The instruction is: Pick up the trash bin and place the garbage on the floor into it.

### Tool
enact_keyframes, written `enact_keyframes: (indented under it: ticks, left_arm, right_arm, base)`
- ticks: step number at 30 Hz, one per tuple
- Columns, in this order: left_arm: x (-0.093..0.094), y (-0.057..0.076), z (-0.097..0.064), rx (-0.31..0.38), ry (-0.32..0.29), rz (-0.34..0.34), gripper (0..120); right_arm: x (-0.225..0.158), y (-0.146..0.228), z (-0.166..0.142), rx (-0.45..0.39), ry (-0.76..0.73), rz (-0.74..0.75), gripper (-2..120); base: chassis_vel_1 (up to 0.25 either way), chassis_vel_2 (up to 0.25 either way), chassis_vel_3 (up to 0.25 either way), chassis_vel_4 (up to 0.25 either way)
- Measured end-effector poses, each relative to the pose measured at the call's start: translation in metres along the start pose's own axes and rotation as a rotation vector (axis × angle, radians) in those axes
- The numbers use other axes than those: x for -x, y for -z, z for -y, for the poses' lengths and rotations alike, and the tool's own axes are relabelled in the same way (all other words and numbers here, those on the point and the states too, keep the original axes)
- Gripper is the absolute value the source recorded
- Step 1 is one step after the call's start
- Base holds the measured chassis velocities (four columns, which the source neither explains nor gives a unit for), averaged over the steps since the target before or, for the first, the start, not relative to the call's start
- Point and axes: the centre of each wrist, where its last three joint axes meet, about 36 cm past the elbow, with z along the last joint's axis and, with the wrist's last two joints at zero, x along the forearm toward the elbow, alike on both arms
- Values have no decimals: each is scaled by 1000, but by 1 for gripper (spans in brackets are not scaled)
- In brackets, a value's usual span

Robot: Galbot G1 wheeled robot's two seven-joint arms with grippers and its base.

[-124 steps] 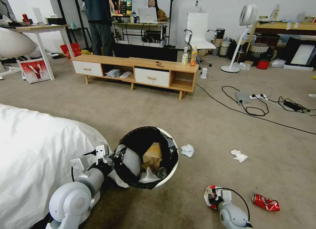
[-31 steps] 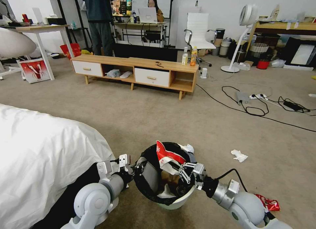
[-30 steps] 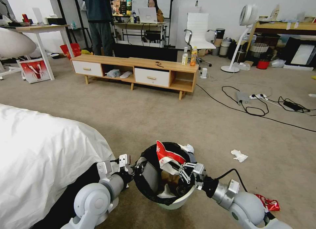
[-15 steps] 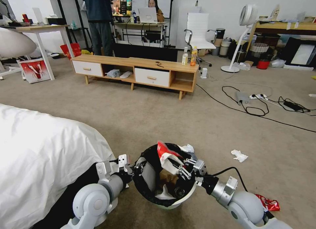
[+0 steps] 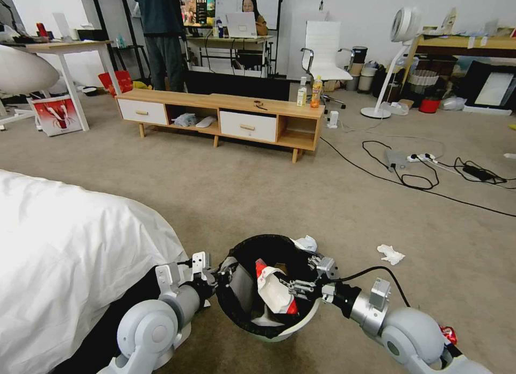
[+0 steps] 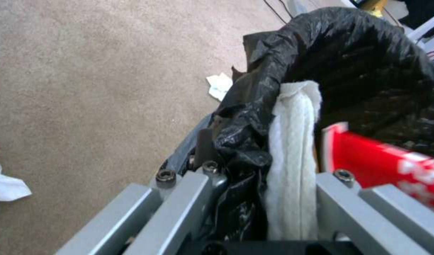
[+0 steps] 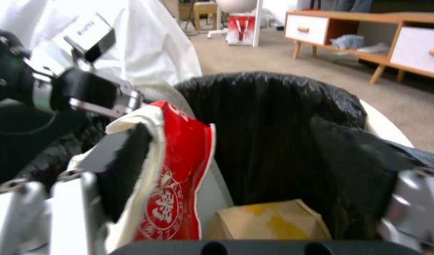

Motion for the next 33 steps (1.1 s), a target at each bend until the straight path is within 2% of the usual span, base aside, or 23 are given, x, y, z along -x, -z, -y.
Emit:
enact_keyframes:
  ticks: [2,9,15,18,19,21,24,33]
  left_arm:
    - [0,1,-2,-4,6,5,7]
    - [1,3,-5,-7,14,12,7]
    - [1,2,-4,-8,17,13,7]
    - [-1,1,-4,-7,17,13,7]
    - [-1,1,-4,-7,17,13,7]
    - [-2,1,-4,-5,19,14,7]
    - [-4,1,-4,-3,18,16,7]
    - [-4,2,-3,-1,13,17,7]
  right_arm:
    - [0,5,-1,-12,3,20,99]
    - [-3,20,-5,-27,-1,59,100]
    - [-9,43,-18,60,-66,-48,100]
    - [-8,73,-34,246,-179,-250,100]
    - [-8,73,-34,246,-179,-250,100]
    - [-3,84,-43,332,-251,-334,100]
    - [-1,85,-46,361,-277,-358,100]
    - [0,82,-45,376,-290,-363,100]
  base:
    - [0,0,0,0]
    - [0,0,0,0]
    - [0,0,0,0]
    - [0,0,0,0]
    - [0,0,0,0]
    - [0,0,0,0]
    - [0,0,0,0]
    - [0,0,0,0]
